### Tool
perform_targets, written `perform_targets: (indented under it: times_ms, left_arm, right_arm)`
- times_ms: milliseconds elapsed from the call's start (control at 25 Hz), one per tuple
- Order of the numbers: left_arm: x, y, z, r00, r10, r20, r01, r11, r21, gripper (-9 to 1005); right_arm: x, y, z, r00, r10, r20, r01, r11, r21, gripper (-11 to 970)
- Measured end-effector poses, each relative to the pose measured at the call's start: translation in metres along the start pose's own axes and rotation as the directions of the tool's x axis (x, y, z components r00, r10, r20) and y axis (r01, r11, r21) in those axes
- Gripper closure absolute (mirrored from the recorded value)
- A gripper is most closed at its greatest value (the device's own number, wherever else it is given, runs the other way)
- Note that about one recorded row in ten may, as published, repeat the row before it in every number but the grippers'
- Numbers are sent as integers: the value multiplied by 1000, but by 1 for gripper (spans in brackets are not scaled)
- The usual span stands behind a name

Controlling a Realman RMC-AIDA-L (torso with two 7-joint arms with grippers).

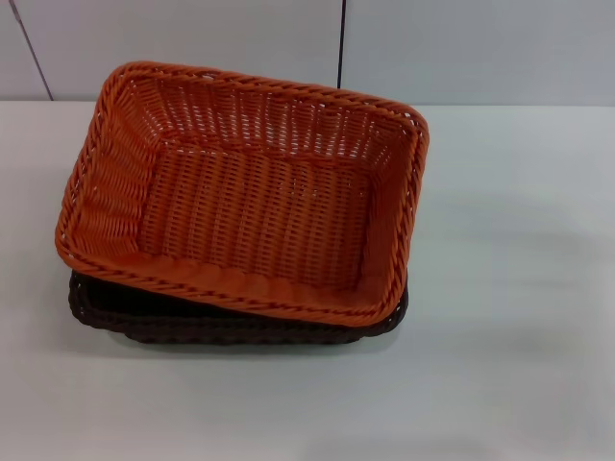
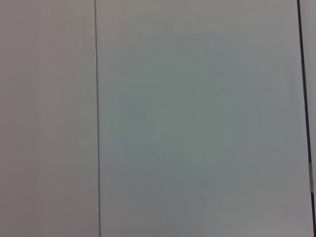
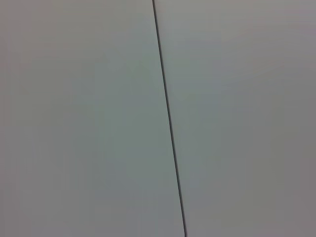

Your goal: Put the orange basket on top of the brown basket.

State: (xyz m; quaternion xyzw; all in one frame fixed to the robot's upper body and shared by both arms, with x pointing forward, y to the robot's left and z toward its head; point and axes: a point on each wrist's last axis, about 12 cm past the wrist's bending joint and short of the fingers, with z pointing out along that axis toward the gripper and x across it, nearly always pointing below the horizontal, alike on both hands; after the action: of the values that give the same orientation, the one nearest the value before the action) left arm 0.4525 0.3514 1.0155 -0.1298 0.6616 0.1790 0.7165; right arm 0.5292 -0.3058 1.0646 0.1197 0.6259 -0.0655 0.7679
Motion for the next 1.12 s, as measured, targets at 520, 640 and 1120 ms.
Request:
perform_targets:
  times_ms: [520,640,1120]
  left_arm:
    - [4,11,-4,999,-42,9,42,999,-18,274]
    - [2,13,-5,998,-64,26,64,998,-23,274]
    - [0,14,-6,996,-62,62,63,998,-10,282]
  right_arm:
    - [4,-3,0,1000,-22,-14,22,1000,0,373]
    - [6,-4,0,999,-31,-22,31,1000,1,373]
    - [12,-11,-5,998,-54,-44,54,998,13,373]
